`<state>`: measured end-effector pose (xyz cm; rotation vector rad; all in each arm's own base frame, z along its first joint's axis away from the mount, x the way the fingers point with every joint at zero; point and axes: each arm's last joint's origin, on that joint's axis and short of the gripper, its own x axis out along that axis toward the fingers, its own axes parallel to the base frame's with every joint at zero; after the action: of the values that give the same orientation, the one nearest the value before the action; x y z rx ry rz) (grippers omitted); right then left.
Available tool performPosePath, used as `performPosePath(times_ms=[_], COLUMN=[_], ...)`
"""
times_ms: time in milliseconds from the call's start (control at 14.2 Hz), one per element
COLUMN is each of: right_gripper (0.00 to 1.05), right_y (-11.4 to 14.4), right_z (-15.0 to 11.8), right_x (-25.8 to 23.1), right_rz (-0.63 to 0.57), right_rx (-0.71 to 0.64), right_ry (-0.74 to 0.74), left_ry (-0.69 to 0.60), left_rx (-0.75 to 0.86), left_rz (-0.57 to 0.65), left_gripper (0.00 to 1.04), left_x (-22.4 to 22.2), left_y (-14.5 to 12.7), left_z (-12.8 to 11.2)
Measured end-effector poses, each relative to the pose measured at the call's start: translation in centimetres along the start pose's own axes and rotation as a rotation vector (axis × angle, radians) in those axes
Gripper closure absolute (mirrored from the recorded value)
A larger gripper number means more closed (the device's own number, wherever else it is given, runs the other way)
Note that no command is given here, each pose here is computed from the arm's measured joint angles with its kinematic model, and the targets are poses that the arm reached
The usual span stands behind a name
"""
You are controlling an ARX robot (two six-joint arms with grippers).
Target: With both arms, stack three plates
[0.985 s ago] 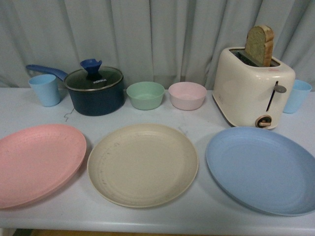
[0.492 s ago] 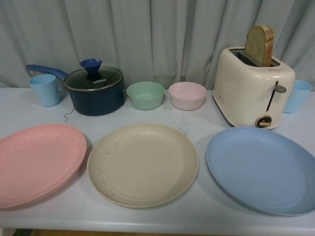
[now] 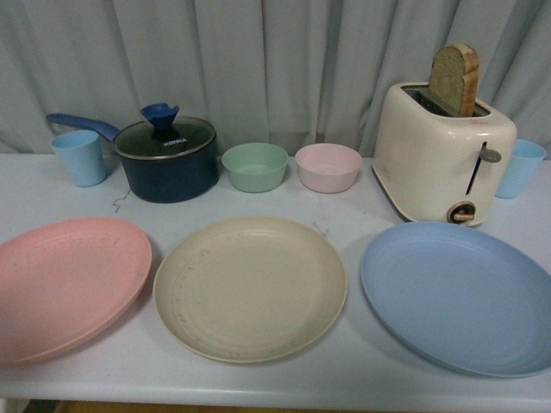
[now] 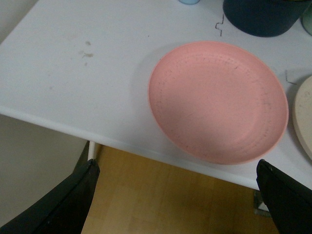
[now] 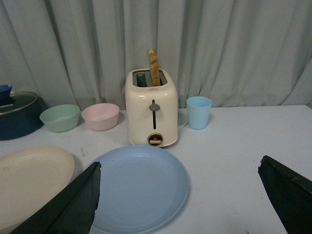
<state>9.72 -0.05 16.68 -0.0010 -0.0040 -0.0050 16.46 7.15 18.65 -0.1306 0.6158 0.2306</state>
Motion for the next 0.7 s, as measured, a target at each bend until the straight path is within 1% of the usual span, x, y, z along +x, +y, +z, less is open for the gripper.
performPosePath(times_ms=[70, 141, 281, 492, 704], right_gripper=[0.06, 0.06, 0.06, 0.06, 0.06], right_y=[0.0, 0.0, 0.0, 0.0, 0.0], right_z=[0.0, 0.0, 0.0, 0.0, 0.0], right_x=[0.0, 0.0, 0.0, 0.0, 0.0], right_rz=[0.0, 0.0, 0.0, 0.0, 0.0], right_rx=[0.0, 0.0, 0.0, 0.0, 0.0], right_ry=[0.0, 0.0, 0.0, 0.0, 0.0], left_ry=[0.031, 0.087, 0.179, 0.308, 0.322], left_rx=[0.009, 0.027, 0.028, 0.052, 0.08], left_rz=[-0.012, -0.065, -0.126, -0.191, -0.225], left_gripper=[0.07, 0.07, 0.07, 0.07, 0.07], left_x=[1.4, 3.9, 7.6, 13.6, 17.3], left_y=[0.6, 1.1, 1.7, 1.9, 2.1], left_z=[0.7, 2.0, 3.5, 3.4, 4.3])
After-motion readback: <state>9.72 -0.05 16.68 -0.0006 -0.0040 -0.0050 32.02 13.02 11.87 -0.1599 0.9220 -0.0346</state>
